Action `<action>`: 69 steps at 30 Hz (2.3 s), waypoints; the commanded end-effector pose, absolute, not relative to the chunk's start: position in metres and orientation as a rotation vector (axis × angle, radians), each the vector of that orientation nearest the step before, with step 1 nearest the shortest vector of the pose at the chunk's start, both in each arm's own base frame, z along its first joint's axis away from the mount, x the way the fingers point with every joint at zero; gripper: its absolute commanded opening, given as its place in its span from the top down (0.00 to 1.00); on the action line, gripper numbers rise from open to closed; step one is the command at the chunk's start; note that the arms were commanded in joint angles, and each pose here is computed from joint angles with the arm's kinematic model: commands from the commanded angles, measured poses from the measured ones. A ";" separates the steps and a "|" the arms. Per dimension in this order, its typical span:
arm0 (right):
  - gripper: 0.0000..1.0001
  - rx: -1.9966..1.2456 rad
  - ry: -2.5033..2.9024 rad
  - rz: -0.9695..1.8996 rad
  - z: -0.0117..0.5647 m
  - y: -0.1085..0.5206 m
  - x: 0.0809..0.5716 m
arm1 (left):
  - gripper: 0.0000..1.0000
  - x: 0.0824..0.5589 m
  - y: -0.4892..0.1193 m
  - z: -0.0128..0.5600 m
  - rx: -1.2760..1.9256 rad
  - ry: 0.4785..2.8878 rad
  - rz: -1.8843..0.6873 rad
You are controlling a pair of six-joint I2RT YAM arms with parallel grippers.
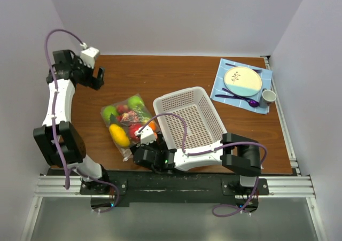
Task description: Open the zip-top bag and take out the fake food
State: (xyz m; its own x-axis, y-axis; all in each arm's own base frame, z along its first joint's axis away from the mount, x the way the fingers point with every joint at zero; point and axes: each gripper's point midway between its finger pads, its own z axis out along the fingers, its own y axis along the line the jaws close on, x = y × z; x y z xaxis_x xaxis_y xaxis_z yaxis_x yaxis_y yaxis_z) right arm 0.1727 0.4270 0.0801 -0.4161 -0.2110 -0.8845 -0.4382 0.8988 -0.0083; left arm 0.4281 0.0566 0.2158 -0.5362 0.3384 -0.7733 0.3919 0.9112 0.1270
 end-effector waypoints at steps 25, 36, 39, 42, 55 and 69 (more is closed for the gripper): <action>0.01 -0.276 1.964 -0.002 0.079 0.406 0.207 | 0.13 0.386 0.011 0.095 0.850 2.141 -0.256; 0.01 -0.341 1.951 0.002 0.079 0.422 0.234 | 0.22 0.344 0.010 0.064 0.965 2.159 -0.212; 0.01 -0.375 1.965 -0.003 0.071 0.427 0.242 | 0.25 0.337 0.010 0.060 0.996 2.160 -0.197; 0.01 -0.407 1.984 0.004 0.061 0.432 0.244 | 0.31 0.334 0.013 0.058 1.011 2.165 -0.177; 0.38 -0.397 2.063 0.105 0.046 0.419 0.226 | 0.99 0.331 0.036 0.054 1.010 2.217 -0.083; 0.58 -0.332 2.001 0.362 0.153 0.410 0.191 | 1.00 0.326 0.070 0.073 0.890 2.220 0.068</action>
